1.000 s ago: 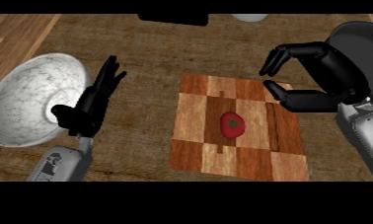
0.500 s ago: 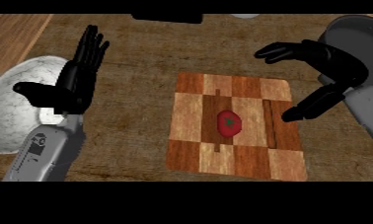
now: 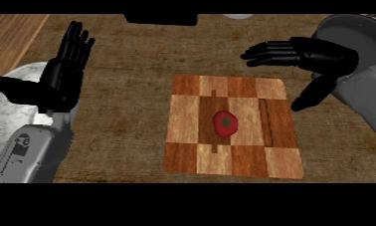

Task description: Pick the tomato from the cutting board and place it in the pot

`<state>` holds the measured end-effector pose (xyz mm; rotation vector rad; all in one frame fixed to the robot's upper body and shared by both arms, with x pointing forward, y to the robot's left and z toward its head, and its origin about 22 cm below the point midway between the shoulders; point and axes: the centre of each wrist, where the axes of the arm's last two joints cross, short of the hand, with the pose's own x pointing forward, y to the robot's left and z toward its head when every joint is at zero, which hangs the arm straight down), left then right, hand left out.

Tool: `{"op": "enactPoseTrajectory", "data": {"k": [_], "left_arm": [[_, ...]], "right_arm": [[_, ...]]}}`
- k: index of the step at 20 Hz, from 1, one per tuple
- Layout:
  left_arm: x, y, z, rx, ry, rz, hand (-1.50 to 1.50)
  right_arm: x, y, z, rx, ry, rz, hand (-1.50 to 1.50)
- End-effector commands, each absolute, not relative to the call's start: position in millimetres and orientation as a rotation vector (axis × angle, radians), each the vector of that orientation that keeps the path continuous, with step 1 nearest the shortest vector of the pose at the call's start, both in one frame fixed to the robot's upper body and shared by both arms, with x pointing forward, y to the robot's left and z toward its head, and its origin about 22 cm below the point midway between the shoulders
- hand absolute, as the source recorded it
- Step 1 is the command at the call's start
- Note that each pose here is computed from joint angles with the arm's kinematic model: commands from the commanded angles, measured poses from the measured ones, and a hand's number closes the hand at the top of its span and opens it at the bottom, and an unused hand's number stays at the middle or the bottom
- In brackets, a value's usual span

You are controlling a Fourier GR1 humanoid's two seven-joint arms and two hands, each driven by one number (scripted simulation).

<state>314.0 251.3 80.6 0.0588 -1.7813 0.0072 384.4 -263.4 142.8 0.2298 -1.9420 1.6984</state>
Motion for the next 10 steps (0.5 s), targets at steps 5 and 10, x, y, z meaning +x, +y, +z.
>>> {"op": "enactPoseTrajectory", "data": {"k": [5, 10], "left_arm": [[308, 284, 81, 0.093, -1.778, 0.020, 0.00], [292, 273, 69, 0.096, -1.762, 0.029, 0.00]], "right_arm": [[397, -207, 121, 0.346, -1.786, 1.972, -1.50], [390, -205, 99, 0.283, -1.691, 2.013, -1.50]]}}
